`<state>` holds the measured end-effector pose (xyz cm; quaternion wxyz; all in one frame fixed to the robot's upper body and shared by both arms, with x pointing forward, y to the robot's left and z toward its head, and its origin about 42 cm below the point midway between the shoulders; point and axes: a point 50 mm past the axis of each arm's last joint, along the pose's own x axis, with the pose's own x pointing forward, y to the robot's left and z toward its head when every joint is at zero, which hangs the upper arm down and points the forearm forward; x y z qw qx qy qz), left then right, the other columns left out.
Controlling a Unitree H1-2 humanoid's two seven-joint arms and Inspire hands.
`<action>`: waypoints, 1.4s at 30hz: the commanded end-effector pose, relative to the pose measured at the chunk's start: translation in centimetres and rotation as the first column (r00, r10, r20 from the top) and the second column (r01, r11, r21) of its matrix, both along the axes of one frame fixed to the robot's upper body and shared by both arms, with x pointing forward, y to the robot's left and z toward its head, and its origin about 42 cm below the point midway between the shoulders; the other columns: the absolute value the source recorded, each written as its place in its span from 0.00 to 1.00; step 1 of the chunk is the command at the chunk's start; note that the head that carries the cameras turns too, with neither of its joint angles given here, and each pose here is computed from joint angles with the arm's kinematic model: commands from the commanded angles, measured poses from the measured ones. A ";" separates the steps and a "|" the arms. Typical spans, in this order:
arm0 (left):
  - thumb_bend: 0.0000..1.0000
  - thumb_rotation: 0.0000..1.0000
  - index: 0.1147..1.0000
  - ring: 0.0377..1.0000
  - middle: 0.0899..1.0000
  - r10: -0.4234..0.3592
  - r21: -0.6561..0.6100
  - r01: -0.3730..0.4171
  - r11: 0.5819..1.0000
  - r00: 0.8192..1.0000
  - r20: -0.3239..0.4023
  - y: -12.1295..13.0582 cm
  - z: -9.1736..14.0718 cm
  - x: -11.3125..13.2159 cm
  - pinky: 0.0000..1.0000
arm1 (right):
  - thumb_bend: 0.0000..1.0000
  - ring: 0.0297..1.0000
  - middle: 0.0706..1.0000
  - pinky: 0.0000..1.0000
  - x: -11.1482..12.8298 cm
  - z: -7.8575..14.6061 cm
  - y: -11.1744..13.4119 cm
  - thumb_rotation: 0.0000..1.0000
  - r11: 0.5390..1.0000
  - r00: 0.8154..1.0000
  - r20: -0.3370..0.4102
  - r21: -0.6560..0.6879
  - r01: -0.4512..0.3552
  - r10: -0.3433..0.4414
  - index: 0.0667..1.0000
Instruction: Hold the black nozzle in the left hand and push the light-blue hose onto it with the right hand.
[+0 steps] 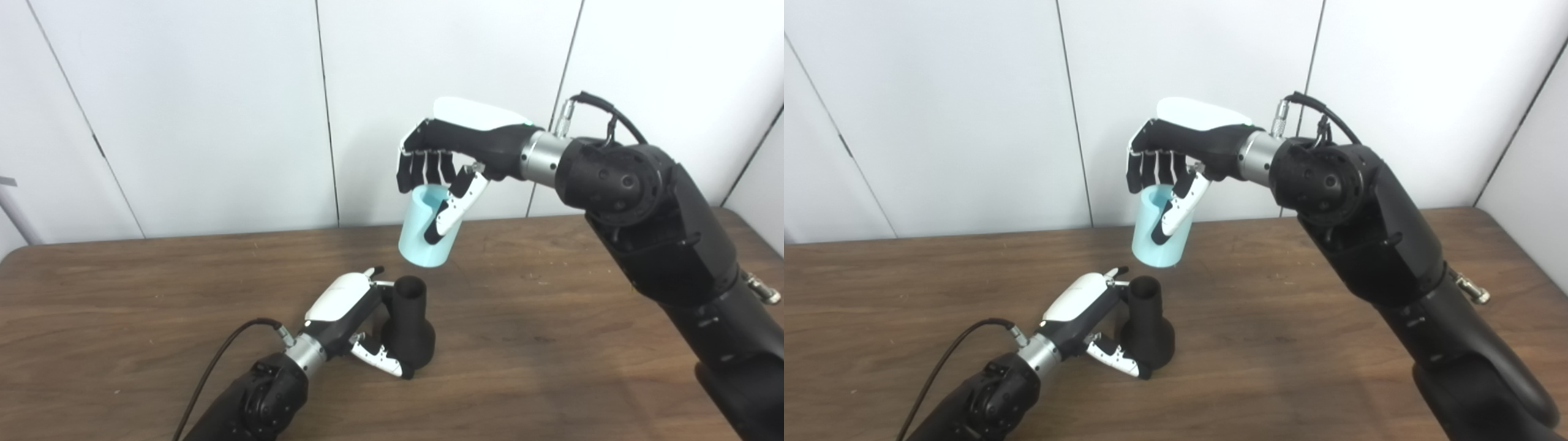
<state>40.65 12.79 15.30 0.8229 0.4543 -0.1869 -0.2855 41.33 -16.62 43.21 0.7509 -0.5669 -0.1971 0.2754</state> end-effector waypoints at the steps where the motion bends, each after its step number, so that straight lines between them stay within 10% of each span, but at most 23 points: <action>1: 0.53 0.00 0.43 0.57 0.39 -0.017 0.133 0.032 0.991 0.994 -0.108 -0.3 -2.8 -1.0 1.00 | 0.52 0.42 0.45 0.37 -0.7 2.1 0.5 0.00 1.000 0.997 0.072 0.011 -0.019 0.018 0.46; 42: 0.52 0.00 0.44 0.57 0.38 -0.009 0.120 0.019 0.993 0.996 -0.090 0.0 -2.3 -1.2 1.00 | 0.52 0.43 0.45 0.39 -1.1 -3.2 2.8 0.00 0.994 0.999 -0.030 -0.098 -0.045 0.042 0.44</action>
